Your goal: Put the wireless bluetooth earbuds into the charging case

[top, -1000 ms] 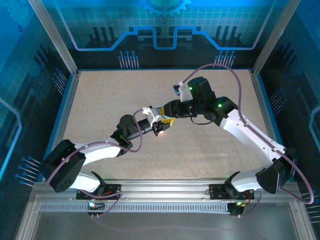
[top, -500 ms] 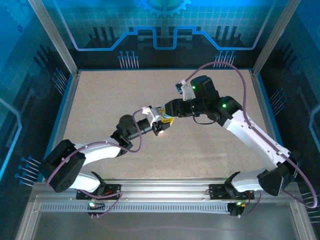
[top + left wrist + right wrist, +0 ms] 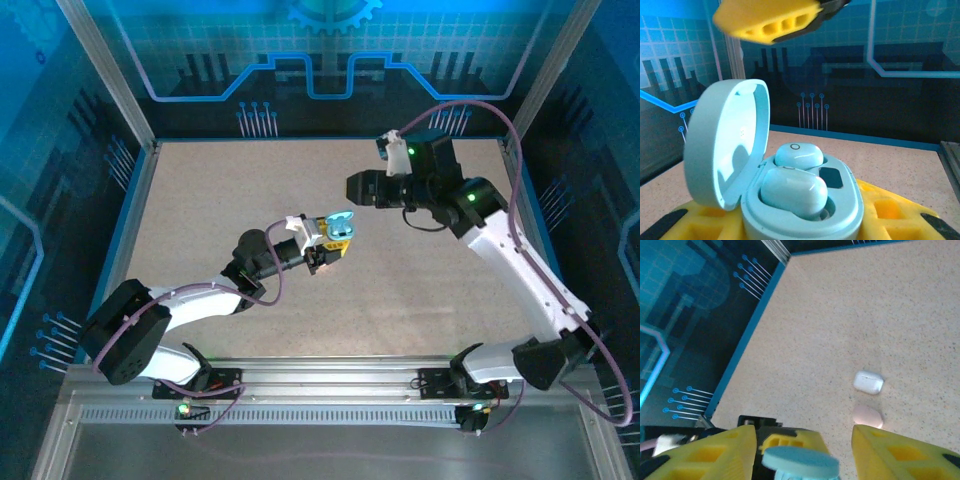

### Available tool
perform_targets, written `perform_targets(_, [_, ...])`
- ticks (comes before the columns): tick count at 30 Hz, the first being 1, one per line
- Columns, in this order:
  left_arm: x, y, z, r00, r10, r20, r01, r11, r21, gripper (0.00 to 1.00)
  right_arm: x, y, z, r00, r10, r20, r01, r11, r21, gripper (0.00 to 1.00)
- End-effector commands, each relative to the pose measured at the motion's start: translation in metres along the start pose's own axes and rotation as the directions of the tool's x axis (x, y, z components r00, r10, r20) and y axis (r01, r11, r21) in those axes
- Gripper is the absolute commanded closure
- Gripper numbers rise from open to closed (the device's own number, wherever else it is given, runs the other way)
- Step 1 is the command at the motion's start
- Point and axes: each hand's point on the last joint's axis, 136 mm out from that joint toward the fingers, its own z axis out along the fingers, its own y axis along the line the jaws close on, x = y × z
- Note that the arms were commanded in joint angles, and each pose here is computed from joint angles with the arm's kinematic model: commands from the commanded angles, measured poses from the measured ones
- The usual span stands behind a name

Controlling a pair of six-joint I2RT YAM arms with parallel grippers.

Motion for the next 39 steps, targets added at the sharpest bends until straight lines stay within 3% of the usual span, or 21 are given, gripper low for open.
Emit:
perform_targets(1, [-0.036, -0.010, 0.001, 0.995, 0.026, 0.093, -0.031, 0.998, 0.048, 0.71, 0.014, -0.012, 0.016, 0.993, 0.013, -0.118, -0.010, 1.000, 0.026, 0.44])
perform_targets(7, [-0.044, -0.008, 0.000, 0.995, 0.019, 0.100, -0.023, 0.999, 0.033, 0.71, 0.043, -0.011, 0.026, 0.965, 0.001, -0.264, -0.012, 0.999, -0.042, 0.42])
perform_targets(18, [-0.052, -0.005, 0.000, 0.993, -0.006, 0.119, 0.003, 1.000, 0.022, 0.70, 0.065, -0.003, 0.005, 0.954, 0.066, -0.291, -0.125, 0.974, -0.188, 0.42])
perform_targets(21, [-0.054, -0.006, 0.001, 0.992, -0.009, 0.123, 0.005, 1.000, 0.029, 0.70, 0.064, 0.002, 0.001, 0.952, 0.105, -0.287, -0.187, 0.942, -0.278, 0.41])
perform_targets(28, [-0.057, -0.009, 0.003, 0.991, -0.020, 0.129, 0.013, 0.998, 0.054, 0.69, 0.078, 0.017, 0.000, 0.904, 0.133, -0.407, -0.324, 0.833, -0.449, 0.41])
perform_targets(39, [-0.056, -0.014, 0.005, 0.992, -0.036, 0.119, 0.025, 0.996, 0.090, 0.65, 0.074, 0.007, 0.008, 0.901, 0.175, -0.397, -0.355, 0.824, -0.441, 0.69])
